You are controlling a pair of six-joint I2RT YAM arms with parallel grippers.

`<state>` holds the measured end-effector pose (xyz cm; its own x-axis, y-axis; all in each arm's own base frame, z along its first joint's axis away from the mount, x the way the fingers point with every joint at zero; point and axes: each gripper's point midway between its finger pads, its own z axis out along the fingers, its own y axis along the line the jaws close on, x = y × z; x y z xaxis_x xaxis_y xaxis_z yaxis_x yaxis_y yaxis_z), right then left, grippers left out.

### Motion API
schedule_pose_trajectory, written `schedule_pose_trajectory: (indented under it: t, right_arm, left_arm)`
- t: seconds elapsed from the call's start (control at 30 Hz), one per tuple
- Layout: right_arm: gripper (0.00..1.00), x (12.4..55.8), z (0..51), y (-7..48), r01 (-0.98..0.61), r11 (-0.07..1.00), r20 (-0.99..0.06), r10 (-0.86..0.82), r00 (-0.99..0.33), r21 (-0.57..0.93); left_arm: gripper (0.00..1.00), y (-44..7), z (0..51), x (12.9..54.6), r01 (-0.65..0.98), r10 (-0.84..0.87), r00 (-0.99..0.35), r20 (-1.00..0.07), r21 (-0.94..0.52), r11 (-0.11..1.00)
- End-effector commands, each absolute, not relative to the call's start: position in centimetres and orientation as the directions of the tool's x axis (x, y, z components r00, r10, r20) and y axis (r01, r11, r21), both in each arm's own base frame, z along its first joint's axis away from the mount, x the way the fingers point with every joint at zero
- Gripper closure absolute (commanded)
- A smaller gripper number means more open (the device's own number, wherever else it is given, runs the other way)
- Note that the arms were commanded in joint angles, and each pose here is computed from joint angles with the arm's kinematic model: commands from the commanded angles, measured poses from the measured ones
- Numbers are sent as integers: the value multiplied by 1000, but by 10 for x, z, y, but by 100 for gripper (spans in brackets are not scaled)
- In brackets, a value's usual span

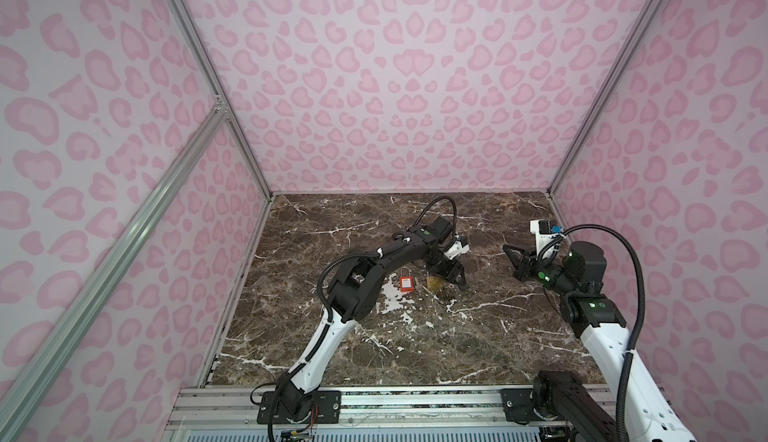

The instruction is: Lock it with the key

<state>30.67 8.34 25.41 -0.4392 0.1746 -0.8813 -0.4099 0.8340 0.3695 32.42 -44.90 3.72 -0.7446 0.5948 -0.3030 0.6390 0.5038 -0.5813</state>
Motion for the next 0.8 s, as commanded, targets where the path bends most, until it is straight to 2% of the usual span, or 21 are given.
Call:
schedule_pose_trajectory:
  t: [0.0,0.6,0.77]
  right_arm:
    - [100,308,256,85,-422,829,-888,175,-425,366]
    - [100,308,255,84,-418,833,-888,172,-427,363]
    - [100,310,246,78,-372,850,-871,183,-456,374]
  left_arm:
    - [45,-453,38,323,642,599,-738,-310,-596,483]
    - [45,-461,41,325,641,599,-736,-315,-609,467]
    - [44,-458,46,331,659,592,-732,-337,-569,491]
